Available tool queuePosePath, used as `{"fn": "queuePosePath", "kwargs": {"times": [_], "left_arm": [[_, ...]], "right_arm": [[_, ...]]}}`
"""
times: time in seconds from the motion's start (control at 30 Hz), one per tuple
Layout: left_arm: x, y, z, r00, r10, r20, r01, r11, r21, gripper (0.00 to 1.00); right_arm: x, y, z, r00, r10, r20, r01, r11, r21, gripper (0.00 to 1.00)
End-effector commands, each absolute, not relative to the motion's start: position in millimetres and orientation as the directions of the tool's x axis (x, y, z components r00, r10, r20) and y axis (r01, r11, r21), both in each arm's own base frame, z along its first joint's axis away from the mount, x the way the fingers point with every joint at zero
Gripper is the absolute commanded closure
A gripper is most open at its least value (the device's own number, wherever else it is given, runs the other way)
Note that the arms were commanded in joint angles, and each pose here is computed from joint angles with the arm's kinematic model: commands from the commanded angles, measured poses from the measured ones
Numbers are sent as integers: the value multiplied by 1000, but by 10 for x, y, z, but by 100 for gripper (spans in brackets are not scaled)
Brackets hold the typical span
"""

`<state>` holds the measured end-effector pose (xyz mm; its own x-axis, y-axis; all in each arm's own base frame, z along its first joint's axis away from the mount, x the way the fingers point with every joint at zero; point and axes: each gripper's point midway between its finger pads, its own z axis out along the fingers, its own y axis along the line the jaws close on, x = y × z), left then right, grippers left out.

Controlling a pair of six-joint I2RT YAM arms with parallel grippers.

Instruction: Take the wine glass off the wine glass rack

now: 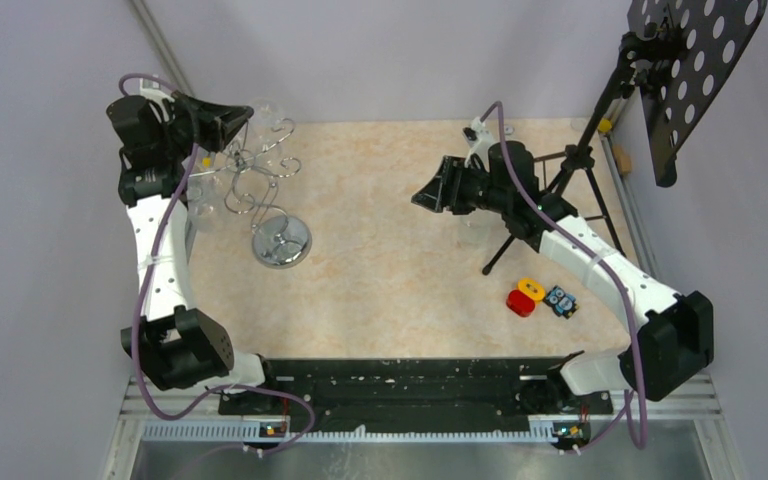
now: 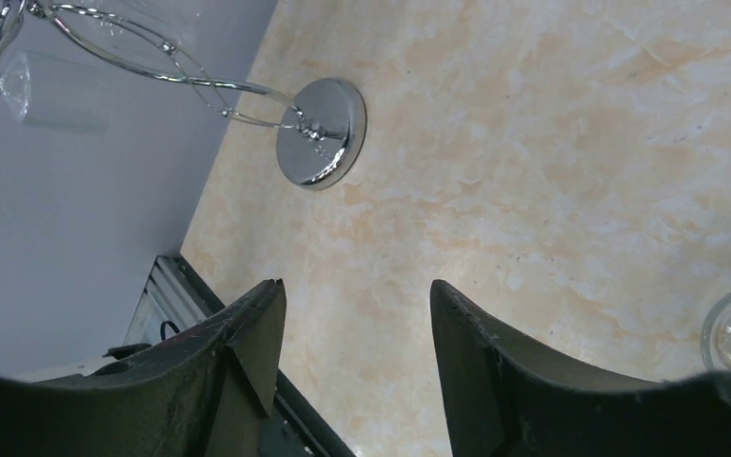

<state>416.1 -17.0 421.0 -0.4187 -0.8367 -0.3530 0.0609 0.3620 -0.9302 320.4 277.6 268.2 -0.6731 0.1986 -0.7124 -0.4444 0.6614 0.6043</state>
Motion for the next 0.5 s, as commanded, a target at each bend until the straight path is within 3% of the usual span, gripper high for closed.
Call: {"fn": "queuePosePath", "kwargs": {"times": [0.0, 0.27, 0.47], "left_arm": [[4195, -87, 4617, -334, -834, -440, 162, 409, -898, 100], [4384, -75, 4692, -349, -845, -406, 214, 350, -912, 100], [4392, -204, 4880, -387, -816, -430, 358, 296, -885, 100]], "right_arm": [[3212, 2713, 3015, -582, 243, -776, -505, 640, 579, 38], [3178, 2675, 3122, -545, 257, -799, -527, 635, 564, 31], [3155, 2695, 3168, -538, 258, -802, -546, 619, 565, 30]]}}
